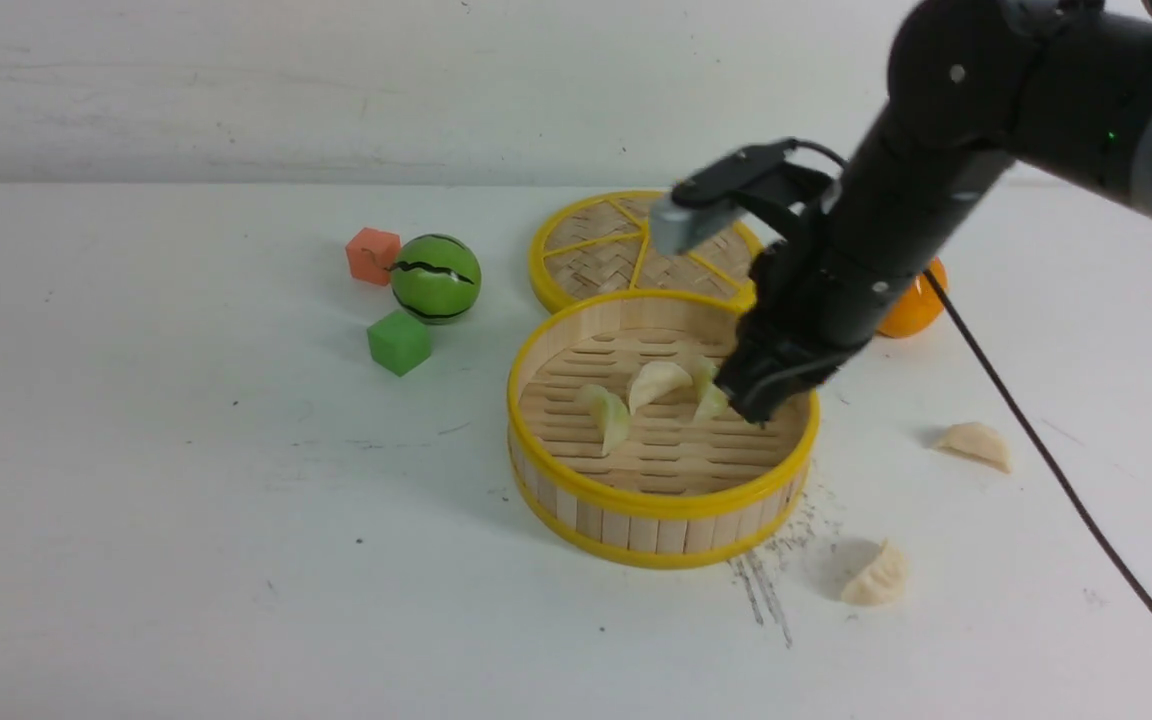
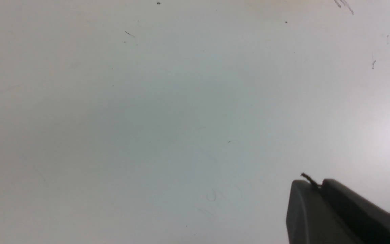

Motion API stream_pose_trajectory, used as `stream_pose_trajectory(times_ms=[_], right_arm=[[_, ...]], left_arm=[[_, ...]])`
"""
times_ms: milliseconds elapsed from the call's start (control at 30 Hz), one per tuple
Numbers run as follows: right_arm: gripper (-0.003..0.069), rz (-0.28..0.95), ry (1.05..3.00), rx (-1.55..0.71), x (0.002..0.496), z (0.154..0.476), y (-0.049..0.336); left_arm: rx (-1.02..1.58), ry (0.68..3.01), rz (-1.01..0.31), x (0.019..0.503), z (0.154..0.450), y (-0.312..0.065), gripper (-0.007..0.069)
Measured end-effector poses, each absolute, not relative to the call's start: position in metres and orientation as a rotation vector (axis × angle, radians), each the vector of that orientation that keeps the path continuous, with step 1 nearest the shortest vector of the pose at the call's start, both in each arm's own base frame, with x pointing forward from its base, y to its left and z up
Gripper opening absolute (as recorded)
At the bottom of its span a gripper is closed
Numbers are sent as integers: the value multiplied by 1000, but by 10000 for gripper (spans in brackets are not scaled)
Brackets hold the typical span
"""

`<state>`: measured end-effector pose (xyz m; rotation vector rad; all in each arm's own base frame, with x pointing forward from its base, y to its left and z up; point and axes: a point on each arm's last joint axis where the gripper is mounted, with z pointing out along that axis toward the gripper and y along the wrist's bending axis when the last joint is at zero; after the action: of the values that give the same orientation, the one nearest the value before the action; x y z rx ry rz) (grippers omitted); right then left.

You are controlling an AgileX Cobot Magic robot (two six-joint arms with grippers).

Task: Put the dumplings into the steamer on the white table.
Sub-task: 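Reach for and grasp a dumpling lying on the table beside the steamer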

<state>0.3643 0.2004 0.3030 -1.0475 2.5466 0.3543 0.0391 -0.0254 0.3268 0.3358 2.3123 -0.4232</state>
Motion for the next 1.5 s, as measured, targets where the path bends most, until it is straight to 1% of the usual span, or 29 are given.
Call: stream_pose_trajectory(times_ms=[100, 167, 267, 300, 367, 500, 600, 700, 833, 933, 1000, 1067, 1100, 1133, 1200, 1233, 1267, 1367, 1433, 1500], right_arm=[[-15, 328, 2533, -1000, 369, 301, 217], [-15, 283, 2558, -981, 375, 290, 222], [-12, 202, 2612, -996, 379, 278, 219], [-10, 147, 2673, -998, 379, 273, 212], [-3, 97, 2731, -937, 383, 272, 198], [5, 111, 2783, -779, 382, 280, 171], [10, 145, 2848, -688, 366, 280, 150], [16, 170, 2900, -575, 342, 274, 133], [36, 194, 2902, -319, 323, 249, 122], [93, 190, 2891, -142, 320, 224, 118], [167, 197, 2878, -5, 319, 205, 116], [269, 208, 2862, 94, 322, 194, 116], [292, 213, 2854, 114, 323, 192, 117], [362, 218, 2840, 172, 326, 186, 117], [463, 232, 2813, 227, 331, 180, 118], [533, 240, 2798, 251, 334, 177, 119], [566, 246, 2790, 270, 336, 174, 120], [631, 249, 2790, 309, 339, 166, 121], [629, 243, 2802, 315, 339, 162, 121], [582, 237, 2811, 309, 338, 162, 120]], left_arm=[[336, 2311, -422, 39, 327, -25, 41], [336, 2311, -422, 39, 327, -25, 41], [336, 2316, -419, 39, 327, -25, 41], [338, 2325, -416, 38, 326, -25, 41], [340, 2340, -411, 38, 325, -24, 41], [342, 2349, -402, 37, 324, -24, 42], [342, 2350, -392, 37, 324, -23, 46], [342, 2349, -383, 38, 324, -23, 48], [341, 2339, -374, 39, 325, -22, 49], [340, 2334, -362, 39, 325, -22, 49], [340, 2332, -356, 39, 325, -21, 49], [340, 2332, -355, 39, 325, -21, 49], [340, 2332, -355, 39, 325, -21, 50], [340, 2332, -355, 39, 325, -21, 52], [340, 2333, -354, 39, 325, -21, 55], [340, 2335, -354, 39, 325, -21, 57], [340, 2337, -353, 39, 324, -21, 57], [342, 2352, -346, 38, 323, -20, 59], [344, 2361, -338, 38, 323, -20, 60], [344, 2364, -328, 38, 323, -19, 63]])
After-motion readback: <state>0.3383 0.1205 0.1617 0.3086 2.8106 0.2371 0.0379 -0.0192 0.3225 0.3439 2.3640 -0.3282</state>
